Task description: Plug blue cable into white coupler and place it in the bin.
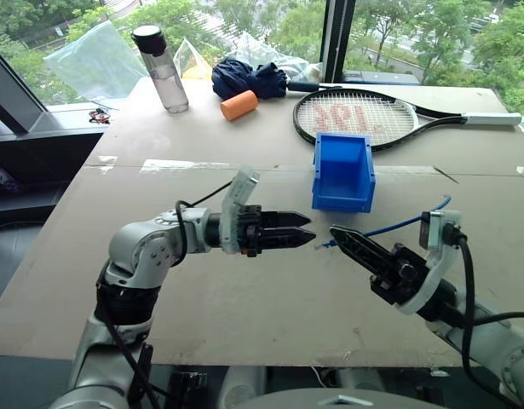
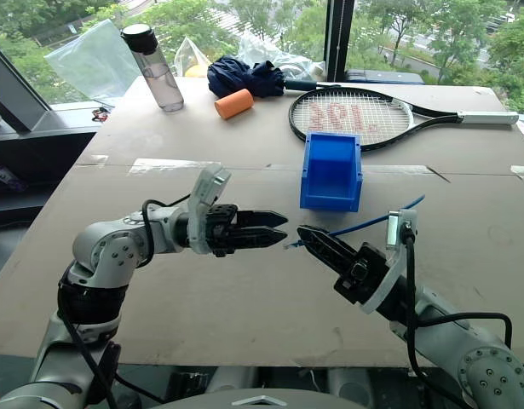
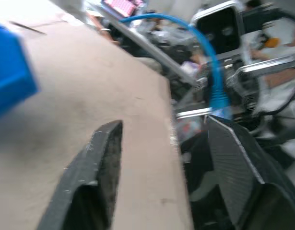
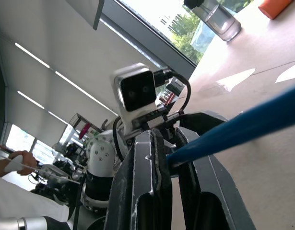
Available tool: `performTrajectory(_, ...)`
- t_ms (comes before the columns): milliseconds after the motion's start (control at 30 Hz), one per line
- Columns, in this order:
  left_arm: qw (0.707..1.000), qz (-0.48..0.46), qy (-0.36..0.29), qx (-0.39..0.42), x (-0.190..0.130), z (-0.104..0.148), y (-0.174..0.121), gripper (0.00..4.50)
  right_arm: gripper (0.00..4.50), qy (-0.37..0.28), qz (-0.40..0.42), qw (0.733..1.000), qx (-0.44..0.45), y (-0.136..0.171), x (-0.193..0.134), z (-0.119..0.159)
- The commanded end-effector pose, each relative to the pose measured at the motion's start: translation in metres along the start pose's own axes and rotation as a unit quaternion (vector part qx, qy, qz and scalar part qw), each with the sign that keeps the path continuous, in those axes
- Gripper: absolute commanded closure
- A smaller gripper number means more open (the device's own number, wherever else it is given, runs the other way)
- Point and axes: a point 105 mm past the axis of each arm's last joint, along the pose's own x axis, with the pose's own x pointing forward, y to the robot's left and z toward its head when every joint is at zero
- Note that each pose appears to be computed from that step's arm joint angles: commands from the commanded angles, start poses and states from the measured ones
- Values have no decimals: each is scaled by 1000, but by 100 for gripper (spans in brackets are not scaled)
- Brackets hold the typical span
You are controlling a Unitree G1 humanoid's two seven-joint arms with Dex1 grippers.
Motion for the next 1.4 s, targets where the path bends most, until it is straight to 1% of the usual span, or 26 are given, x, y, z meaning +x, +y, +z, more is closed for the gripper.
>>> performTrajectory(33, 978, 152, 17, 142, -39, 5, 35, 12, 450, -25, 8, 1000, -18, 1, -4, 12)
performTrajectory(133, 956, 227, 48, 179, -59, -4, 61, 12, 450, -23, 2, 999, -31, -4, -6, 13)
performTrajectory(233, 940, 268, 76, 196, -67, -15, 83, 12, 450, -21, 0, 999, -40, -7, -5, 13)
performTrajectory(367, 940, 258, 95, 203, -55, -26, 97, 12, 450, -21, -2, 998, -52, -8, -5, 14)
performTrajectory(533, 945, 234, 99, 206, -36, -30, 113, 12, 450, -25, -12, 998, -61, -8, -6, 12)
performTrajectory(633, 947, 216, 116, 210, -31, -35, 118, 91, 450, -26, -22, 997, -68, -6, -8, 9)
performTrajectory(700, 948, 205, 123, 210, -30, -37, 120, 180, 450, -28, -29, 996, -75, -5, -10, 7)
performTrajectory(733, 950, 197, 124, 210, -30, -37, 120, 236, 450, -30, -34, 996, -80, -5, -11, 7)
performTrajectory(767, 951, 189, 124, 209, -29, -37, 120, 301, 450, -33, -38, 995, -85, -5, -12, 7)
performTrajectory(800, 955, 174, 121, 208, -25, -35, 118, 326, 450, -34, -42, 994, -94, -6, -12, 7)
performTrajectory(833, 960, 148, 114, 207, -18, -31, 112, 376, 450, -30, -46, 992, -113, -7, -12, 7)
performTrajectory(867, 964, 126, 108, 208, -11, -27, 107, 387, 450, -27, -48, 990, -127, -7, -12, 6)
performTrajectory(967, 970, 53, 105, 215, 13, -21, 90, 386, 450, -10, -46, 986, -162, -9, -8, 6)
performTrajectory(1000, 969, 16, 109, 220, 28, -21, 80, 386, 450, 6, -43, 982, -186, -12, -4, 6)
performTrajectory(1067, 961, -54, 127, 240, 56, -26, 62, 386, 450, 45, -42, 969, -240, -22, 7, 7)
performTrajectory(1133, 953, -83, 144, 251, 73, -33, 56, 386, 450, 80, -45, 956, -280, -35, 15, 6)
performTrajectory(1267, 935, -112, 187, 278, 93, -46, 55, 386, 450, 138, -53, 928, -342, -62, 27, 5)
performTrajectory(1400, 927, -128, 207, 286, 95, -51, 57, 386, 450, 176, -54, 909, -373, -77, 30, -1)
